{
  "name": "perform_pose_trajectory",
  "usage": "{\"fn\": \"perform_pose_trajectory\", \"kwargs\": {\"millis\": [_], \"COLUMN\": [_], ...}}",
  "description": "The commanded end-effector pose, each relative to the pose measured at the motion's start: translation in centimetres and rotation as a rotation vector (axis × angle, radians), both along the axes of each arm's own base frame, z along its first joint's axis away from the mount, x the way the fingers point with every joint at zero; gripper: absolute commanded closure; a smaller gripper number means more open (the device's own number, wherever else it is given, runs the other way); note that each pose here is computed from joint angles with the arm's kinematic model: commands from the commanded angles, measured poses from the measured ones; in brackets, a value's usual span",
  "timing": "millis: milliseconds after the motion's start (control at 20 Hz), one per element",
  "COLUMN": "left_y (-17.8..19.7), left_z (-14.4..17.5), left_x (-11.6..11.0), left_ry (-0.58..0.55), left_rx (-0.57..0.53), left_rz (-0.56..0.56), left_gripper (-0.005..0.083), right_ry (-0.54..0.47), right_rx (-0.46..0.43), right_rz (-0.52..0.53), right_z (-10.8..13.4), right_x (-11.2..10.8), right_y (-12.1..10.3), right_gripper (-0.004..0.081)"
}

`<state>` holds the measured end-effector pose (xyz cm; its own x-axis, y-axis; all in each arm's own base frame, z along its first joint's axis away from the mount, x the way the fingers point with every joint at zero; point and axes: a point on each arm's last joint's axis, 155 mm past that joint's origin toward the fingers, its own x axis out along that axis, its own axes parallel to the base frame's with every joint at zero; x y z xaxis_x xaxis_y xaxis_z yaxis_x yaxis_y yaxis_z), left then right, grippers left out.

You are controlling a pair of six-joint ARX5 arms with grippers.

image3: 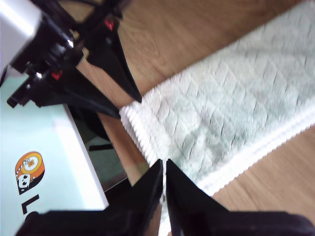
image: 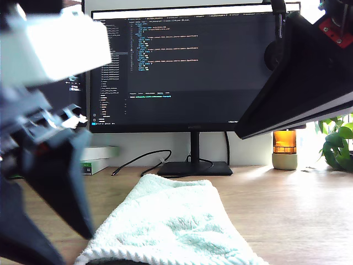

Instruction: Fold the tea towel to a neat square and place it to the right

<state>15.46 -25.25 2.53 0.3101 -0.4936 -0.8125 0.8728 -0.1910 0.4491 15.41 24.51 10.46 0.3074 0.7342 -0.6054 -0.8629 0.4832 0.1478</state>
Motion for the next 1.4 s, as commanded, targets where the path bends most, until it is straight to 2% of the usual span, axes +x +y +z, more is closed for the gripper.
{"fn": "perform_pose_trajectory", "kwargs": {"millis": [0, 500, 650, 850, 1100, 1350], "left_y": [0.5, 0.1, 0.4, 1.1, 1.0, 1.3], "left_z": [-1.5, -2.4, -2.8, -4.4, -5.7, -5.9], "left_x": [-0.5, -2.7, -2.8, -2.6, -2.3, -2.3], "left_ry": [0.025, 0.039, 0.050, 0.077, 0.080, 0.082], "left_rx": [0.045, 0.088, 0.106, 0.155, 0.181, 0.191], "left_rz": [-0.013, -0.087, -0.083, -0.067, -0.061, -0.057], "left_gripper": [0.0476, 0.0485, 0.0555, 0.0561, 0.0567, 0.0799], "right_ry": [0.016, 0.017, 0.020, 0.041, 0.066, 0.090], "right_rx": [0.004, 0.004, 0.005, 0.012, 0.032, 0.057], "right_rz": [-0.003, -0.004, -0.005, -0.019, 0.021, 0.066], "right_z": [-0.2, -0.2, -0.2, -0.3, -0.1, 0.2], "right_x": [-0.2, -0.2, -0.2, -0.3, -1.1, -2.0], "right_y": [0.1, 0.1, 0.1, 0.1, 0.5, 1.0], "right_gripper": [0.0781, 0.0781, 0.0781, 0.0781, 0.0781, 0.0781]}}
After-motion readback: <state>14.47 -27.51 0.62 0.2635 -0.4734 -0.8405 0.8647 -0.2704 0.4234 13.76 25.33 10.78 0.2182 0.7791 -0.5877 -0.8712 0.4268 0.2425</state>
